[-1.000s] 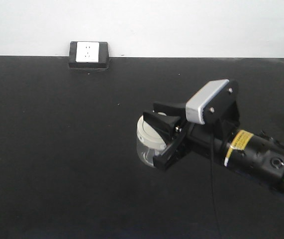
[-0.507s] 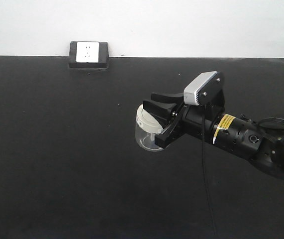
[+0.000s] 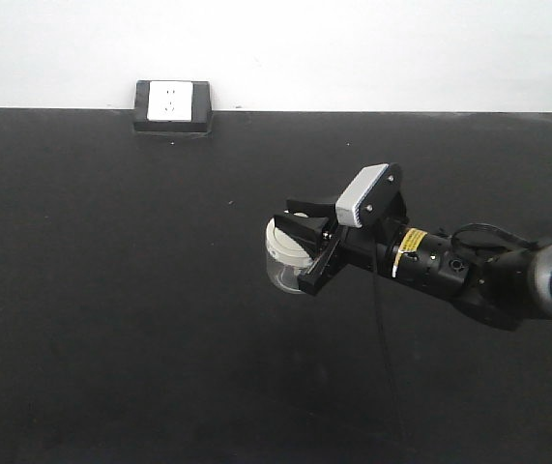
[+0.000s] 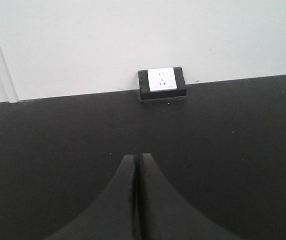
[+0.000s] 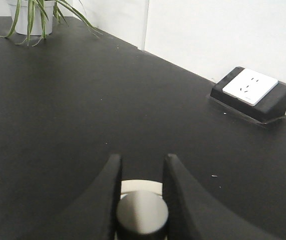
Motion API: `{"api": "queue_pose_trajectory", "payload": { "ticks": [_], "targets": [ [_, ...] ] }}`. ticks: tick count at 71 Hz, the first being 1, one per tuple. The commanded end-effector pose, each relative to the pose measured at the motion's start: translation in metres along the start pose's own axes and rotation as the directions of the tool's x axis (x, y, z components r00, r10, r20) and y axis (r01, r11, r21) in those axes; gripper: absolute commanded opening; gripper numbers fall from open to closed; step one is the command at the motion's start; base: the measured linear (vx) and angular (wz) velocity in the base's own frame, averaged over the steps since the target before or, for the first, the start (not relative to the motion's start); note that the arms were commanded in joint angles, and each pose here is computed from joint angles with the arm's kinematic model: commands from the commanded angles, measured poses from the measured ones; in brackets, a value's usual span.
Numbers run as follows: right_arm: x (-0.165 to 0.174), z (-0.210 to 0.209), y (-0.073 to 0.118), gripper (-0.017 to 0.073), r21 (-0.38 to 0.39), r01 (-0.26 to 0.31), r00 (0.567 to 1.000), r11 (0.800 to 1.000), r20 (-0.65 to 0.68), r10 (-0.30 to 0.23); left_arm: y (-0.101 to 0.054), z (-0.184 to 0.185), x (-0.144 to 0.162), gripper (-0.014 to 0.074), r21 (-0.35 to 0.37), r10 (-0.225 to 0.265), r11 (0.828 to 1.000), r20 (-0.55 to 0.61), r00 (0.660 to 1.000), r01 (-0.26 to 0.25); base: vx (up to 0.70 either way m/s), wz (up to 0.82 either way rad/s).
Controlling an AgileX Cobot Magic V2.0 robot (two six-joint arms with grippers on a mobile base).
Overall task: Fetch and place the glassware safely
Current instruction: 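Lower the glass jar onto the black worktop with the right gripper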
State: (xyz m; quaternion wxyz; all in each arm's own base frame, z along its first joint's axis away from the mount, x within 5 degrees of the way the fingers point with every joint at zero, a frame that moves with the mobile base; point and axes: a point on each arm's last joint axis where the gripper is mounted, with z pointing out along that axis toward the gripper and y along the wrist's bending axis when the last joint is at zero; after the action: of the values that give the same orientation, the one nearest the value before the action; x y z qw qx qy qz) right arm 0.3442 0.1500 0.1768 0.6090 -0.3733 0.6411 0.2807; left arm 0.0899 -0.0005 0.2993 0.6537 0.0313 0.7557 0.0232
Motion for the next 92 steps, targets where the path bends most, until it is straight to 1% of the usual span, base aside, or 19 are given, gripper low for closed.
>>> {"api": "queue_pose_trajectory", "payload": {
  "ticks": [1, 10, 17, 31, 33, 55, 64, 70, 75, 92],
  "targets": [
    [-0.024, 0.002, -0.01, -0.0001, 0.03, 0.015, 0.983, 0.999, 0.183, -0.02, 0.0, 0.0, -0.014, -0.0007, 0.001, -0.011, 1.0, 0.084, 0.996, 0.011, 0.0, 0.0],
    [-0.01, 0.009, -0.014, -0.0001, 0.036, -0.002, 0.983, 0.999, 0.181, -0.004, 0.0, 0.0, -0.014, -0.0007, 0.001, -0.011, 1.0, 0.084, 0.996, 0.011, 0.0, 0.0],
    [0.0, 0.013, -0.017, -0.0001, 0.049, 0.011, 0.986, 0.999, 0.168, -0.019, 0.0, 0.0, -0.014, -0.0007, 0.001, -0.011, 1.0, 0.084, 0.996, 0.011, 0.0, 0.0],
    [0.016, 0.016, -0.02, -0.0001, 0.082, 0.008, 0.99, 0.997, 0.143, -0.02, 0.0, 0.0, -0.014, -0.0007, 0.001, -0.011, 1.0, 0.084, 0.996, 0.011, 0.0, 0.0],
    [0.017, 0.016, -0.02, -0.0001, 0.085, 0.016, 0.99, 0.996, 0.142, -0.028, 0.0, 0.0, -0.014, -0.0007, 0.001, -0.011, 1.0, 0.084, 0.996, 0.011, 0.0, 0.0],
    [0.02, 0.016, -0.02, 0.0004, 0.089, 0.013, 0.991, 0.996, 0.134, -0.025, 0.0, 0.0, -0.014, -0.0007, 0.001, -0.011, 1.0, 0.084, 0.996, 0.011, 0.0, 0.0],
    [0.02, 0.016, -0.02, 0.0043, 0.088, 0.01, 0.991, 0.996, 0.134, -0.022, 0.0, 0.0, -0.014, -0.0007, 0.001, -0.011, 1.0, 0.084, 0.996, 0.011, 0.0, 0.0],
    [0.021, 0.016, -0.02, 0.0101, 0.089, 0.01, 0.991, 0.996, 0.132, -0.022, 0.0, 0.0, -0.014, -0.0007, 0.001, -0.011, 1.0, 0.084, 0.996, 0.011, 0.0, 0.0],
    [0.021, 0.016, -0.02, 0.0181, 0.089, 0.01, 0.991, 0.996, 0.131, -0.022, 0.0, 0.0, -0.014, -0.0007, 0.001, -0.011, 1.0, 0.084, 0.996, 0.011, 0.0, 0.0],
    [0.02, 0.016, -0.02, 0.0545, 0.091, 0.009, 0.991, 0.996, 0.135, -0.021, 0.0, 0.0, -0.014, -0.0007, 0.001, -0.011, 1.0, 0.084, 0.996, 0.011, 0.0, 0.0]
  ]
}}
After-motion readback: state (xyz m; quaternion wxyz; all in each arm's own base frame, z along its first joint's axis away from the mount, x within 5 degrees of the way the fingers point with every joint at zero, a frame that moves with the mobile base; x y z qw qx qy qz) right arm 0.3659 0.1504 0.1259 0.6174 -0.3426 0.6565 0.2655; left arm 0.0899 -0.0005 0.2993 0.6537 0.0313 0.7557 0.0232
